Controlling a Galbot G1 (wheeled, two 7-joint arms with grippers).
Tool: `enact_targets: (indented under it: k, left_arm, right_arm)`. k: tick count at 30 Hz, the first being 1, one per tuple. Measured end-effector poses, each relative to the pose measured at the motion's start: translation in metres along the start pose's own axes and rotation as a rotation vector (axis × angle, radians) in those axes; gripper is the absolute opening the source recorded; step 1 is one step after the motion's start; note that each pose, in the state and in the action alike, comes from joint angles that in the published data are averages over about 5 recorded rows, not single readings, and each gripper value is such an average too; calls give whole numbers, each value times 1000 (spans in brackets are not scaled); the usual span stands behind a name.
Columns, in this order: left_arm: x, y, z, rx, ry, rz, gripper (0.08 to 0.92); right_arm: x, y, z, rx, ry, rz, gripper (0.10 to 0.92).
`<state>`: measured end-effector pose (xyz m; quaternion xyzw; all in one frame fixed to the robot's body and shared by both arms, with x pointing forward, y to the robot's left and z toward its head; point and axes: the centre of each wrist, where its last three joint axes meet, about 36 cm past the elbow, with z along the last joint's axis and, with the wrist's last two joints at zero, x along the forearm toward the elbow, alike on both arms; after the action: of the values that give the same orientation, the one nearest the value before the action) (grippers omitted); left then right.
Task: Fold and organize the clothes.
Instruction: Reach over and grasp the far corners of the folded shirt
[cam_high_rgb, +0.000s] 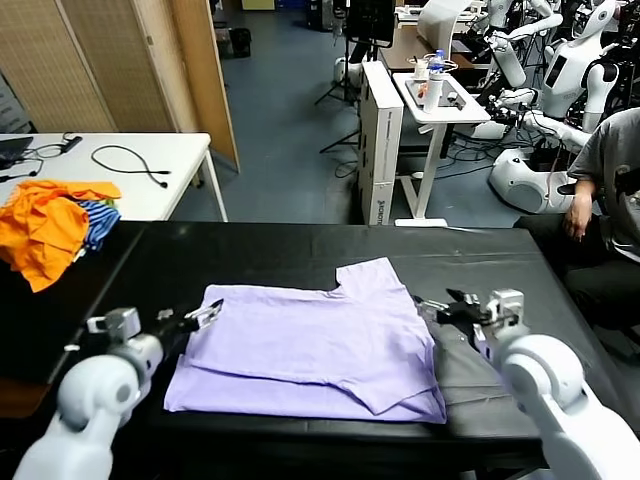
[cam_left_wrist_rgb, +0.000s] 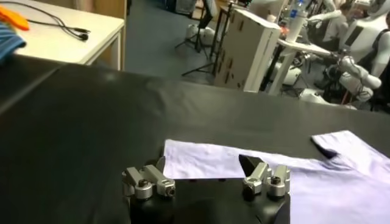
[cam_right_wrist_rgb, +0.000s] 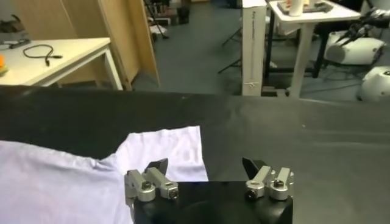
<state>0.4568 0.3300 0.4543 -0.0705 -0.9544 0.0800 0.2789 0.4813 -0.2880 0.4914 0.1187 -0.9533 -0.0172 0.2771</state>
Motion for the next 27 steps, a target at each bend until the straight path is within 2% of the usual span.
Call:
enact_targets:
  k: [5, 10, 20, 27]
  left_arm:
    - [-25, 3, -7, -15, 20, -7, 907]
    - [-39, 7, -6, -20, 38, -20, 907]
    - [-43, 11, -4, -22, 50, -33, 907]
    - [-45, 13, -5, -13, 36, -35, 907]
  right_arm:
    - [-23, -4, -2, 0, 32, 8, 907]
    - [-38, -6, 0, 3, 59, -2, 907]
    - [-63, -2, 0, 24, 95, -36, 907]
    - [-76, 1, -3, 35, 109, -40, 907]
